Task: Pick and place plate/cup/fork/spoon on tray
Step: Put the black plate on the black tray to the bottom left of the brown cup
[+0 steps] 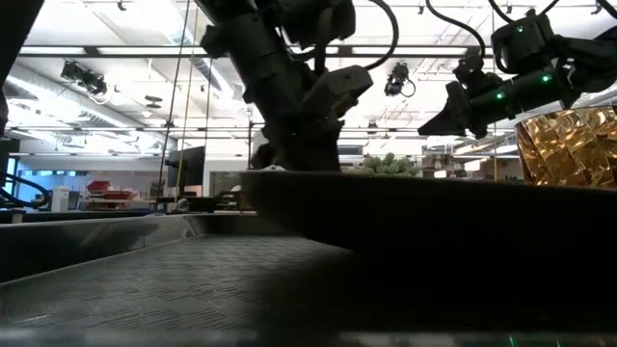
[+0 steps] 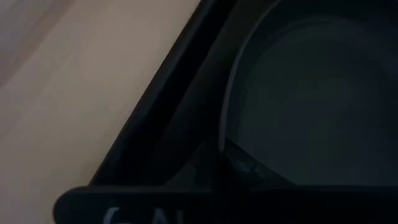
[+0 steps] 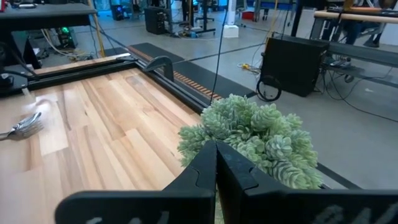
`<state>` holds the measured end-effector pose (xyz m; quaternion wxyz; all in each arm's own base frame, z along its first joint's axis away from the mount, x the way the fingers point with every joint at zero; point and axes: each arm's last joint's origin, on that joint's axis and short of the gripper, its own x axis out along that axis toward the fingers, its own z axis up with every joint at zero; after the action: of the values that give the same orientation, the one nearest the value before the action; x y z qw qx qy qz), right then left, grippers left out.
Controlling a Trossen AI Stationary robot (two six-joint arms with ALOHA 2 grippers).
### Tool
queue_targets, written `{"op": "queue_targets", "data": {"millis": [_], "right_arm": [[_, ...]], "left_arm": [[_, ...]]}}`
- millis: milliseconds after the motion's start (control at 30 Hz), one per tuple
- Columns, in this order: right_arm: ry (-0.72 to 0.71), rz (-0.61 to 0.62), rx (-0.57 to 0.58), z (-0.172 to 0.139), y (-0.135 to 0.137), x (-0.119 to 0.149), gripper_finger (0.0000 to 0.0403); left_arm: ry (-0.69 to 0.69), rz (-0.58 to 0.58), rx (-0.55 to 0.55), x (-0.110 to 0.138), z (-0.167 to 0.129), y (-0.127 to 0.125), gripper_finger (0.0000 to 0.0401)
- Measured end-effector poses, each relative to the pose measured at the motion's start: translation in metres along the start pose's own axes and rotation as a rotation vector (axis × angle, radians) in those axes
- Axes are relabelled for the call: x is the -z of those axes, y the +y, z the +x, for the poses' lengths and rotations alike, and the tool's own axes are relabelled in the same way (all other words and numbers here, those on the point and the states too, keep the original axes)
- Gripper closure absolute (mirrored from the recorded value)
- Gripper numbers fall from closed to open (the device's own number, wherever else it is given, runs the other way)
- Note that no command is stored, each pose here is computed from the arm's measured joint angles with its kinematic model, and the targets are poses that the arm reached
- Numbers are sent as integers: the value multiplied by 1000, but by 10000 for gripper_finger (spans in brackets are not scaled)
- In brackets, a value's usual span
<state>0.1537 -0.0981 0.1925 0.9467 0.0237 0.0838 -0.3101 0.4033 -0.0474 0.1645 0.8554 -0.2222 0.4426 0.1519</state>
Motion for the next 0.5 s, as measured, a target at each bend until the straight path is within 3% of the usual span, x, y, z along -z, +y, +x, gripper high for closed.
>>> {"op": "queue_targets", "data": {"millis": [500], "right_arm": [[-17,-1,-15,-1,2,-2,396]], "left_arm": [[-55,-13,62,3,7,-14,387]]}}
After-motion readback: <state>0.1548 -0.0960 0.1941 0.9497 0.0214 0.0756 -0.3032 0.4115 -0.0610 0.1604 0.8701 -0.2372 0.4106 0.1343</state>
